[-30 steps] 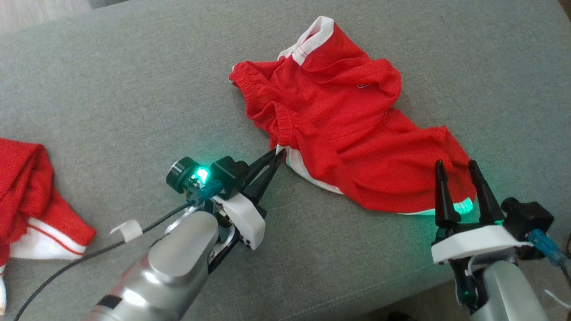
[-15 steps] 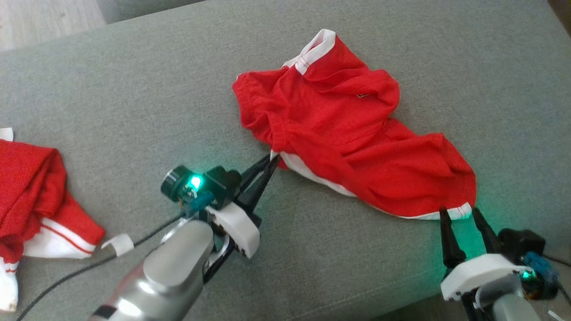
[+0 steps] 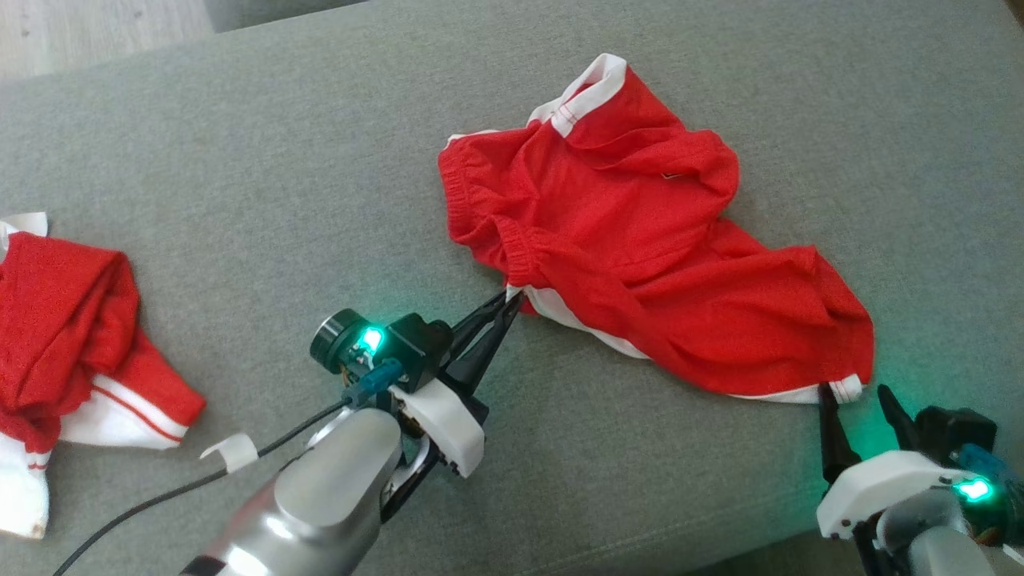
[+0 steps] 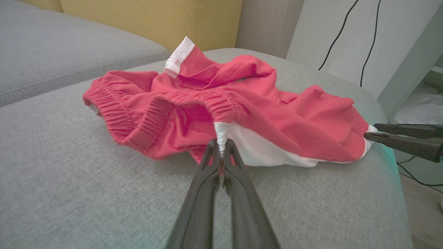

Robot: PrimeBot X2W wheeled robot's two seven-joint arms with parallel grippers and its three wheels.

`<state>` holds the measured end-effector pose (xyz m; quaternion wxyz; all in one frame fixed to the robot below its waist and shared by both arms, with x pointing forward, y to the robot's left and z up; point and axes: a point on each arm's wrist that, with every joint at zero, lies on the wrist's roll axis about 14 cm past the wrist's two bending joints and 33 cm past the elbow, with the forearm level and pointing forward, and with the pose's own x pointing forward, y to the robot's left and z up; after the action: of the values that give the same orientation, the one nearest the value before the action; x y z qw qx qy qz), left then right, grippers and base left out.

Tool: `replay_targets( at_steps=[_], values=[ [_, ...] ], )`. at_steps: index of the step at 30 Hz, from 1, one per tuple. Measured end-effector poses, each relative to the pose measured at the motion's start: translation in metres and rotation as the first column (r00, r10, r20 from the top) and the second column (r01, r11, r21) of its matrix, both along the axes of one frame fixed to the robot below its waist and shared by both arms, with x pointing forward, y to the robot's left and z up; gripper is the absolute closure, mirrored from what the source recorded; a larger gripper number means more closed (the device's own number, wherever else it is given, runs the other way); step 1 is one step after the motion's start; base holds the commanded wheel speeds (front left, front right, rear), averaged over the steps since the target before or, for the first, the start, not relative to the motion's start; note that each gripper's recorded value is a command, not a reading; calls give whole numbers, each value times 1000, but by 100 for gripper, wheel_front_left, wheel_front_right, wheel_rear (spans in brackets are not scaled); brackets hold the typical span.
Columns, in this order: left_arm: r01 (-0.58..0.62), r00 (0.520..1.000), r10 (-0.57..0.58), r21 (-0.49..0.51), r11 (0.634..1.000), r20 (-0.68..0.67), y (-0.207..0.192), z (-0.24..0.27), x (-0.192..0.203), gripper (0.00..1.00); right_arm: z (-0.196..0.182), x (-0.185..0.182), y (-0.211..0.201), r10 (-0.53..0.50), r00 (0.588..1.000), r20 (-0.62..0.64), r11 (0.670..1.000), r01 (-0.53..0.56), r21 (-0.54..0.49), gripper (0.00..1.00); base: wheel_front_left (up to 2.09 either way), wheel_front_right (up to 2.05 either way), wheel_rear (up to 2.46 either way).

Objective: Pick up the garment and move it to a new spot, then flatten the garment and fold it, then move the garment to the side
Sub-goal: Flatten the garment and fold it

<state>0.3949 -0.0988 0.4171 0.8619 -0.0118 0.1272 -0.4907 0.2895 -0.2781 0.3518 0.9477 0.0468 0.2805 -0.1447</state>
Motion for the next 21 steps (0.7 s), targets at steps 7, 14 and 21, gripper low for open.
replay_targets(
  at_steps=[7,14,21],
  values=[
    [-5,1000,5,0,1000,-3,2,-1,0,100,-3,6,-1,3,1000,-16,1000,-3,1,0,0,0,0],
    [0,1000,0,0,1000,-2,1,-1,-1,100,-4,7,4,15,1000,-24,1000,-15,12,0,0,0,0],
    [2,1000,-2,-6,1000,12,-1,5,-1,100,1,7,5,22,999,-30,1000,-21,18,100,0,0,0]
  ],
)
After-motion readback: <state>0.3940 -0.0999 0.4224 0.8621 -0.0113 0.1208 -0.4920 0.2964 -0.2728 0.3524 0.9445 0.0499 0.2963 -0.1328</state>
